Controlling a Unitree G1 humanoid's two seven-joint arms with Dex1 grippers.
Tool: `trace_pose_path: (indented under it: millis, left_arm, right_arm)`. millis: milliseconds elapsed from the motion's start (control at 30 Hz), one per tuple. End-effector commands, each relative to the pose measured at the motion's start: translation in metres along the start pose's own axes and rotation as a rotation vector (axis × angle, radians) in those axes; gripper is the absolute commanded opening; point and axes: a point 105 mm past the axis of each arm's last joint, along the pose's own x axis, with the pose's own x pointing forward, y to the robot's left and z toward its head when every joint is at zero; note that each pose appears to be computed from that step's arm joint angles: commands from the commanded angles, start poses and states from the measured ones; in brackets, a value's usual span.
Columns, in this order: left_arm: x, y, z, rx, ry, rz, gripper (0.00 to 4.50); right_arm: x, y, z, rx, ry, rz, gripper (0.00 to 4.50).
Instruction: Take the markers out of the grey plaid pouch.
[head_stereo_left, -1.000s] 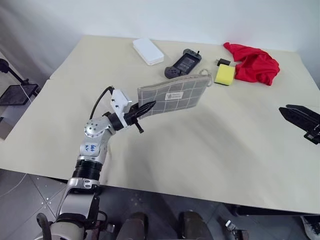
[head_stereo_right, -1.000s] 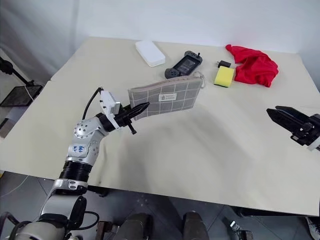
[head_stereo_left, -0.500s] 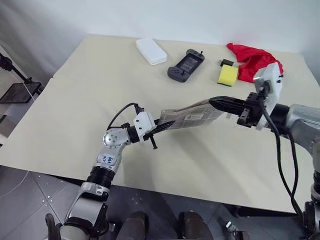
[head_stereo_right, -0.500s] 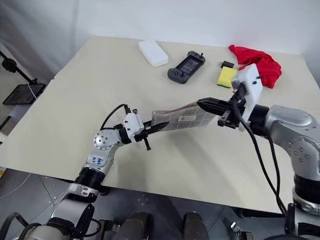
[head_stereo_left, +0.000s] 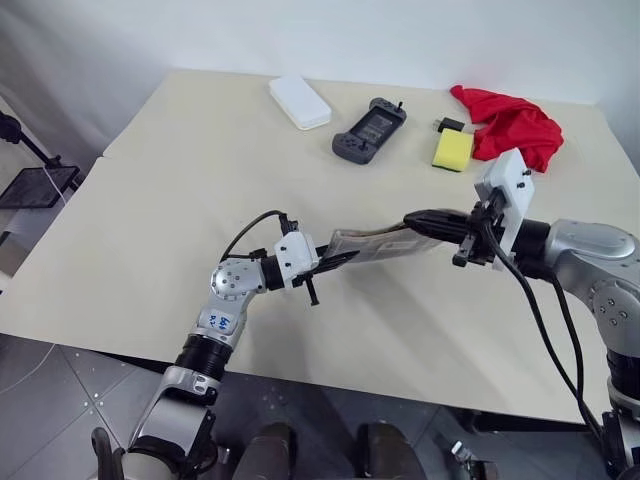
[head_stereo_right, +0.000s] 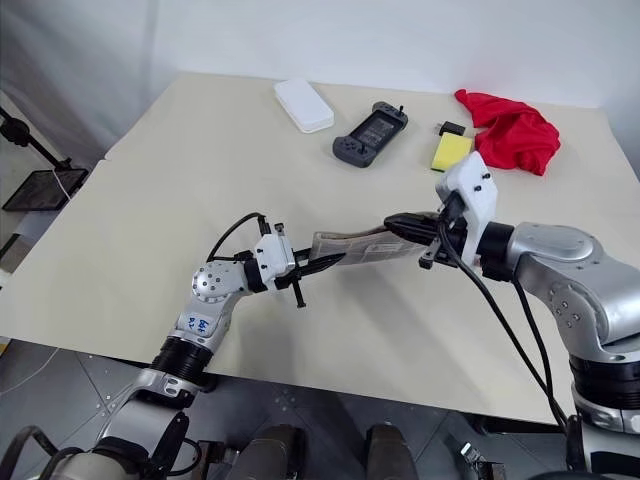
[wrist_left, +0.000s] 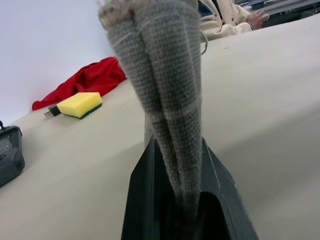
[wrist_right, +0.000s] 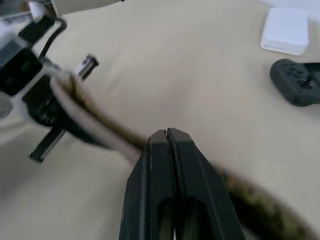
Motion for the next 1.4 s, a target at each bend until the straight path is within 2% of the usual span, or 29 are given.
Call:
trace_pose_path:
  millis: [33, 233, 367, 533, 700, 767, 833, 900, 1033, 1167, 1267, 1367, 1400]
  left_arm:
    - [0.000, 0.004, 0.010, 0.019, -0.035, 0.015, 0.00]
    - [0.001, 0.004, 0.011, 0.021, -0.039, 0.004, 0.00]
    - [0.001, -0.002, 0.015, 0.107, -0.036, -0.060, 0.00]
    - [0.005, 0.001, 0.023, 0.106, -0.073, -0.054, 0.00]
    - [0.000, -0.014, 0.019, 0.062, -0.081, -0.132, 0.00]
    - [0.000, -0.012, 0.024, 0.017, -0.138, -0.109, 0.00]
    - [-0.002, -0.014, 0.026, 0.008, -0.146, -0.133, 0.00]
    - [-0.005, -0.016, 0.022, 0.005, -0.123, -0.158, 0.00]
    - [-0.009, -0.013, 0.013, -0.047, -0.080, -0.160, 0.00]
    - [-0.010, -0.008, 0.012, -0.065, -0.070, -0.136, 0.00]
    - [-0.011, -0.002, 0.009, -0.075, -0.058, -0.113, 0.00]
    - [-0.011, 0.001, 0.008, -0.088, -0.054, -0.110, 0.00]
    - [-0.011, 0.002, 0.008, -0.110, -0.060, -0.111, 0.00]
  right_arm:
    - [-0.005, -0.005, 0.002, -0.073, 0.009, -0.024, 0.03]
    - [-0.006, -0.013, -0.016, -0.116, 0.124, -0.035, 0.03]
    - [-0.005, -0.017, -0.019, 0.010, 0.179, -0.019, 0.03]
    - [-0.006, -0.018, -0.028, 0.140, 0.262, -0.020, 0.03]
    - [0.005, -0.017, -0.025, -0.065, 0.312, -0.050, 0.03]
    - [0.010, -0.010, -0.024, -0.120, 0.330, -0.034, 0.03]
    - [0.011, -0.007, -0.036, -0.080, 0.419, -0.073, 0.03]
    - [0.014, -0.001, -0.039, -0.004, 0.413, -0.086, 0.03]
    - [0.014, 0.007, -0.043, 0.013, 0.392, -0.105, 0.92]
    - [0.014, 0.005, -0.035, -0.086, 0.363, -0.122, 2.29]
    - [0.012, 0.007, -0.033, -0.250, 0.361, -0.110, 3.25]
    - [0.015, 0.012, -0.036, -0.284, 0.348, -0.082, 4.19]
    - [0.017, 0.013, -0.037, -0.292, 0.342, -0.080, 4.19]
